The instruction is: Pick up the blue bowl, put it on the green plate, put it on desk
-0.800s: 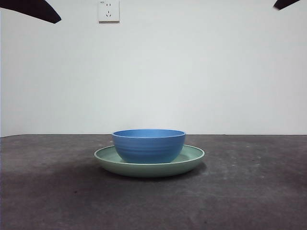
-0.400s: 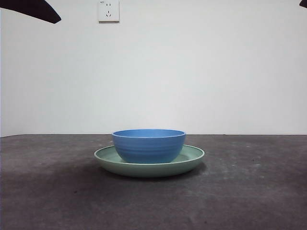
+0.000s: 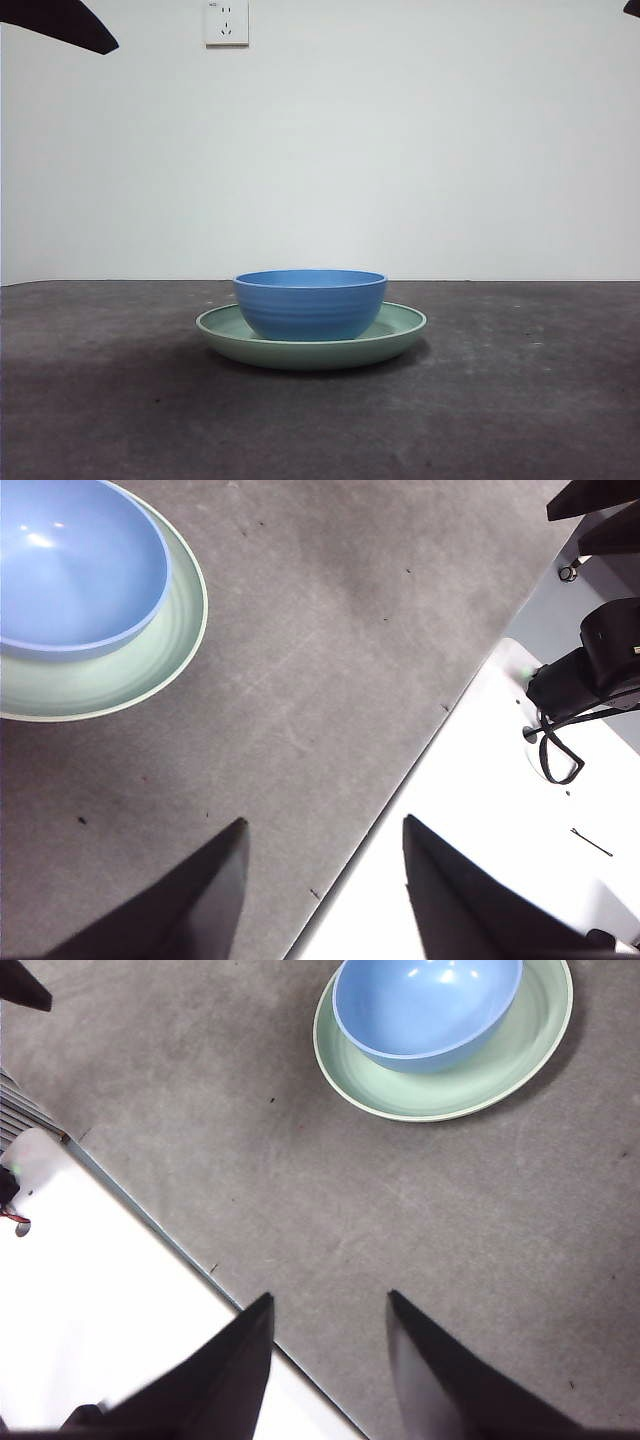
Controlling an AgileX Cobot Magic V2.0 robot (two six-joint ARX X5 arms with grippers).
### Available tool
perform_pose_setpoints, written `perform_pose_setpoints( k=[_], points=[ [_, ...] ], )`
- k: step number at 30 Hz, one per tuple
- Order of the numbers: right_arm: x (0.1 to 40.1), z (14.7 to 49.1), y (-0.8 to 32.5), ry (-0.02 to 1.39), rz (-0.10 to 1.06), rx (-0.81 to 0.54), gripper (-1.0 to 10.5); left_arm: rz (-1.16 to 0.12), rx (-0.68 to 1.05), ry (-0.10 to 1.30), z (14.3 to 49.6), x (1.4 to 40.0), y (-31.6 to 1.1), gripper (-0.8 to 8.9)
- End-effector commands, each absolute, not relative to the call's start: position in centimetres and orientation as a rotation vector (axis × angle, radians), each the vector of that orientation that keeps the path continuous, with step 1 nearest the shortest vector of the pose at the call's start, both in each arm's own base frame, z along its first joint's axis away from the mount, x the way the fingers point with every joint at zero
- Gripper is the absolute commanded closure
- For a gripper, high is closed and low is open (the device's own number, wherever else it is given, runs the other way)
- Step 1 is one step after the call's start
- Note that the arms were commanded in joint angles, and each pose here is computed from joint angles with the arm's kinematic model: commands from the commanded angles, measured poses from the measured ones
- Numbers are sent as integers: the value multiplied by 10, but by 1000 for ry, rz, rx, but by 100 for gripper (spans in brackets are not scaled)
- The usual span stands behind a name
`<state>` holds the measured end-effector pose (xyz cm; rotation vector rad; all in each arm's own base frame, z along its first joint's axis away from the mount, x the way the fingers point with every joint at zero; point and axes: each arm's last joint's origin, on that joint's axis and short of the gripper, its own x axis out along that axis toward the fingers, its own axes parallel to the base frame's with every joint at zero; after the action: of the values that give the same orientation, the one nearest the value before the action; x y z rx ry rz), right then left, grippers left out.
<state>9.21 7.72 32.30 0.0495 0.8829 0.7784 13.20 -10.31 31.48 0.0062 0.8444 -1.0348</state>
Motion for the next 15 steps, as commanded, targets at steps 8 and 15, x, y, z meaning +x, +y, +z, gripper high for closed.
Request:
perform_pose_setpoints(
  k=[8, 15],
  points=[
    [93, 325, 79, 861, 800, 30, 938, -1047, 8, 832, 317, 133, -105, 801],
    [93, 325, 79, 860, 800, 30, 938, -1047, 8, 832, 317, 133, -105, 801]
  ],
)
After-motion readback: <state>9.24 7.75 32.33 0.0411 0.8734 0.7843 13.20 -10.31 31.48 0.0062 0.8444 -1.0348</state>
